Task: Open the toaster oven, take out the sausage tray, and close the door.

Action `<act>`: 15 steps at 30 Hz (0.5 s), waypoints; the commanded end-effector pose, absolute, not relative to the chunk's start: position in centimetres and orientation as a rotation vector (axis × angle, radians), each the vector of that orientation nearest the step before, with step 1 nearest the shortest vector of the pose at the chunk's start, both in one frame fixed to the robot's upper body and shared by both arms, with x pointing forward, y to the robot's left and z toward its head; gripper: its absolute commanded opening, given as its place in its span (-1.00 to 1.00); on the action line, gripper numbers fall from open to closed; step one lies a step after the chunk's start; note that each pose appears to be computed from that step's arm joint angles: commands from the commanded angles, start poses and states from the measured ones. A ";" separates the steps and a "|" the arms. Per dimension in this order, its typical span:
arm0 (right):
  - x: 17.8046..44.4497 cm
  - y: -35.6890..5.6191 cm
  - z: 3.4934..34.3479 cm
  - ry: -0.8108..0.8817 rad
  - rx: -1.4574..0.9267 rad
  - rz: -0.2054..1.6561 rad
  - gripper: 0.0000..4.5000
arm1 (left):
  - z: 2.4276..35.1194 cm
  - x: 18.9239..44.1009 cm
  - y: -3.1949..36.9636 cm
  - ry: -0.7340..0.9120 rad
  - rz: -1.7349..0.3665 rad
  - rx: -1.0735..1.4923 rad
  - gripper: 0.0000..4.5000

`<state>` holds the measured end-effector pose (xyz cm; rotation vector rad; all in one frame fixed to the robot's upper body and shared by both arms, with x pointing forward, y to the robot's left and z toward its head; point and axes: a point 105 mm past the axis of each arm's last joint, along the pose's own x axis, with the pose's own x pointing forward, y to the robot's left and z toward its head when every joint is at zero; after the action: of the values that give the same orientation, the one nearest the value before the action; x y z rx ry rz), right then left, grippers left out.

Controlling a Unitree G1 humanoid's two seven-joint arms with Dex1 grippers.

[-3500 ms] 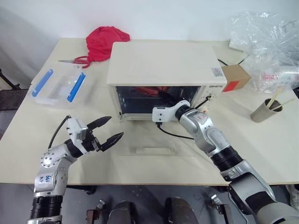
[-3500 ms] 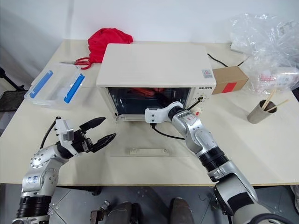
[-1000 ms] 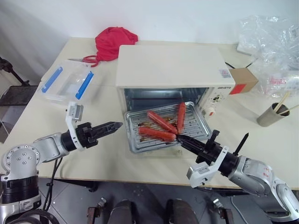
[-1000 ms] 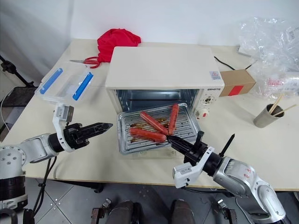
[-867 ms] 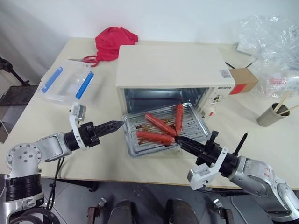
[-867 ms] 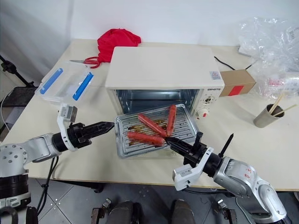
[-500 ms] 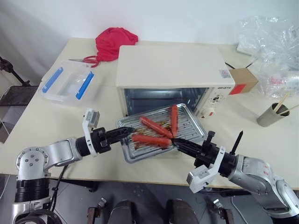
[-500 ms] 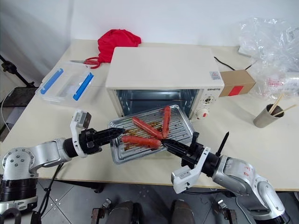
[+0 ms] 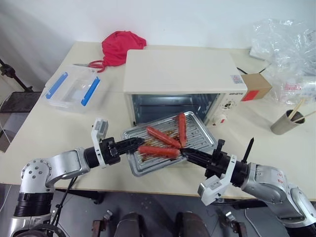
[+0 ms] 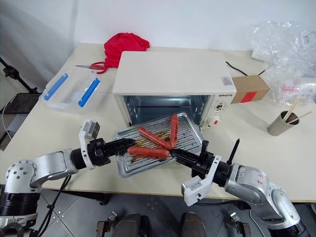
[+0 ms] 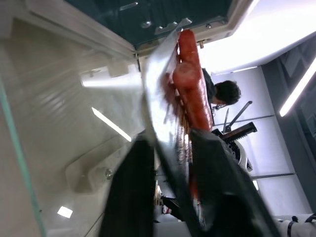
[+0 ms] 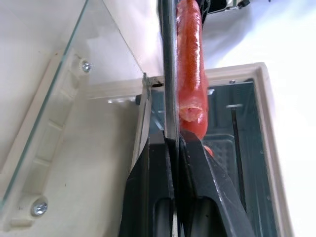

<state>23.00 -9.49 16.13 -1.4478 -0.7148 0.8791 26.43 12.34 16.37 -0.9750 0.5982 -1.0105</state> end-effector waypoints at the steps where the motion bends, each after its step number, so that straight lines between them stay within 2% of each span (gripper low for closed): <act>1: 22.3 -8.9 17.4 -0.794 -1.410 0.868 -1.00 | 16.2 26.4 12.3 0.594 -0.992 -0.993 -0.99; 5: 22.3 -8.8 17.2 -0.795 -1.406 0.878 -1.00 | 15.8 25.8 12.3 0.642 -1.018 -0.968 -0.99; 11: 22.6 -9.1 16.4 -0.691 -1.305 0.944 -1.00 | 15.7 25.1 12.4 0.680 -1.088 -0.984 -0.99; 15: 22.8 -9.6 16.6 -0.628 -1.238 0.944 -0.48 | 14.9 25.2 13.2 0.690 -1.069 -1.065 -1.00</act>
<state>23.03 -9.47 15.61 -1.2797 -0.6124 0.9592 25.61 12.99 14.97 -1.0294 0.6905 -1.0478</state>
